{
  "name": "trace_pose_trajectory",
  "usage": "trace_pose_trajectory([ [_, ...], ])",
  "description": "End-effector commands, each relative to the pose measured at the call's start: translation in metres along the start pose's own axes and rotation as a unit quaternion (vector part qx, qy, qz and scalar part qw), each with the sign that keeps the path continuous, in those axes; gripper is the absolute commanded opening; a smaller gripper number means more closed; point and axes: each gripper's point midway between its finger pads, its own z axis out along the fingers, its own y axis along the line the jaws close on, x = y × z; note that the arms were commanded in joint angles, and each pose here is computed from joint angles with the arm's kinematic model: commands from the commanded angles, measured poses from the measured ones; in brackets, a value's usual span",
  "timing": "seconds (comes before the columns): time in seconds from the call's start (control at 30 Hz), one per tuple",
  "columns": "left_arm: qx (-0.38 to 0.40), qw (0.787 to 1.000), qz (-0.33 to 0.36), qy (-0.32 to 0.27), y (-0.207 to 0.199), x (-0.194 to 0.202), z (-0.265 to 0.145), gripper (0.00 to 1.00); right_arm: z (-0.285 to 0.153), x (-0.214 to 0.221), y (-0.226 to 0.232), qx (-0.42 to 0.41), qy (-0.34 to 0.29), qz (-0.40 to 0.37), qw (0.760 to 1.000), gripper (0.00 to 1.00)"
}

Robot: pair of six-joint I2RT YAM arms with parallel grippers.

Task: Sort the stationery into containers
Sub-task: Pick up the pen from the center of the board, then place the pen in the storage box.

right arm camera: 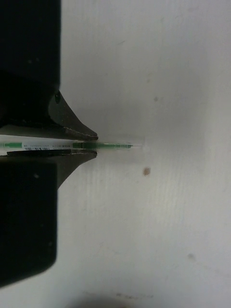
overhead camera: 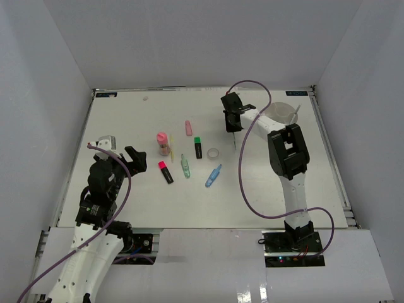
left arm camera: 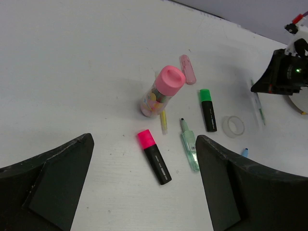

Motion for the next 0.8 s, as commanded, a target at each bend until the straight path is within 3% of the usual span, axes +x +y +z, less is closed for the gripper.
trace_pose_trajectory([
  [0.0, 0.005, 1.000, 0.003, 0.003, -0.001, 0.003, 0.000, 0.98, -0.068, -0.044, -0.032, 0.008, -0.081, 0.022, 0.996, 0.08],
  [0.13, 0.006, 1.000, 0.003, 0.001, -0.002, 0.002, -0.001, 0.98, -0.113, -0.060, -0.072, 0.014, -0.163, 0.058, 0.985, 0.08],
  [0.23, 0.005, 1.000, 0.001, 0.000, -0.001, 0.001, -0.001, 0.98, -0.144, -0.069, -0.123, 0.075, -0.232, 0.099, 0.965, 0.08],
  [0.27, 0.005, 1.000, 0.002, -0.001, -0.001, 0.001, -0.001, 0.98, -0.166, -0.085, -0.144, 0.083, -0.278, 0.127, 0.948, 0.08],
  [0.33, 0.003, 1.000, 0.001, -0.001, -0.001, 0.001, -0.001, 0.98, -0.169, -0.076, -0.168, 0.108, -0.297, 0.153, 0.936, 0.08],
  [0.37, 0.002, 1.000, 0.000, -0.002, 0.000, 0.001, -0.001, 0.98, -0.187, -0.088, -0.187, 0.120, -0.338, 0.179, 0.916, 0.08],
  [0.6, 0.004, 1.000, 0.000, 0.000, -0.001, 0.001, 0.000, 0.98, -0.209, -0.088, -0.261, 0.212, -0.426, 0.251, 0.843, 0.08],
  [0.77, -0.001, 1.000, 0.000, 0.005, 0.000, 0.003, 0.002, 0.98, -0.205, -0.102, -0.284, 0.229, -0.457, 0.250, 0.822, 0.08],
])
